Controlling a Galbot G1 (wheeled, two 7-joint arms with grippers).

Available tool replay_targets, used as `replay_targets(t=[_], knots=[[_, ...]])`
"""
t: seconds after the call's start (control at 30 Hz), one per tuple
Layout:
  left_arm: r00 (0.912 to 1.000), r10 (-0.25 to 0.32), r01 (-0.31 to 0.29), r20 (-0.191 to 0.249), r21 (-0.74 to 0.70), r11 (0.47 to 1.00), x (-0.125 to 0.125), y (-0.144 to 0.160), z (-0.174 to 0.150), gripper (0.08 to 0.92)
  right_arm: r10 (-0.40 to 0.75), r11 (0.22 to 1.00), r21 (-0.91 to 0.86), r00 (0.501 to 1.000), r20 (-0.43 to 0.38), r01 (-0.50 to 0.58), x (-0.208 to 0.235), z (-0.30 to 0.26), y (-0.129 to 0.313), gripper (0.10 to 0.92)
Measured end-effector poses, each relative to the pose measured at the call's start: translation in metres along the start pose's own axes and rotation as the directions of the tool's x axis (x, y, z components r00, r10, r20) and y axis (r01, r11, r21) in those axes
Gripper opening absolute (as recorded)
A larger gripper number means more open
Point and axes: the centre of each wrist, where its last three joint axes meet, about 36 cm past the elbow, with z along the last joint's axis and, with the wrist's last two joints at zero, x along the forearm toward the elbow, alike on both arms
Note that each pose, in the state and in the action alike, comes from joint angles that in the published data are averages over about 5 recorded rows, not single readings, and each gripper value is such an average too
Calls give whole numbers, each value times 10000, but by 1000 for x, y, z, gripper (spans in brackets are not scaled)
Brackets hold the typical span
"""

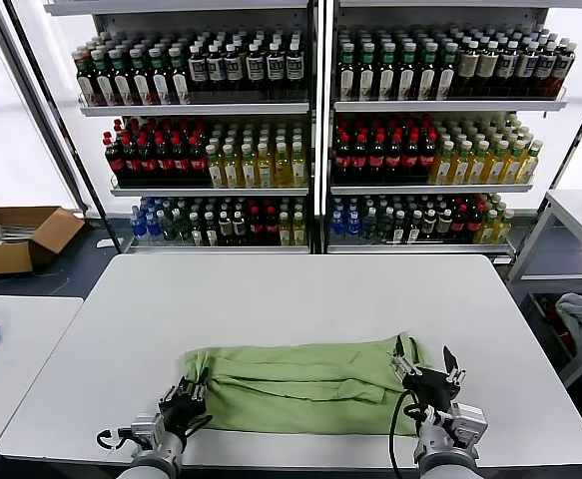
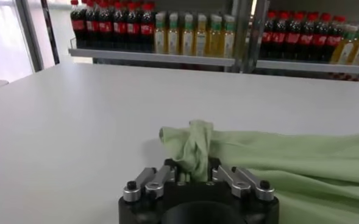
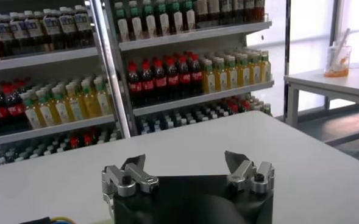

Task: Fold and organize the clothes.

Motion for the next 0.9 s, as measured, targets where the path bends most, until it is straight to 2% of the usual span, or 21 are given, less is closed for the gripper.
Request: replay_targets(t=[0.2, 0.4, 0.53, 0.6, 0.7, 0.9], knots=[[10000, -93, 93, -21, 45, 9999, -5, 8, 1, 120, 10, 10000, 1, 10000, 96, -10, -2, -4, -2, 823], [9989, -408, 411, 238, -128, 9991, -7, 32, -8, 111, 16, 10000, 25, 9999, 150, -17, -3, -6, -3, 823], [9935, -966, 996, 610, -479, 9939, -6, 69, -24, 111, -7, 10000, 11, 9998, 174, 7, -4, -7, -2, 823], [9870, -1345, 1413, 879, -761, 9870, -5, 95, -37, 111, -17, 10000, -3, 9999, 169, 17, -5, -7, -1, 823], [9716, -1991, 2149, 1281, -1243, 9687, -1, 139, -59, 111, -16, 10000, -21, 9999, 150, 16, -6, -7, 1, 823], [9285, -3129, 3508, 1999, -1960, 9157, 13, 214, -109, 111, 4, 10000, -39, 9999, 143, -3, -7, -7, 4, 823]])
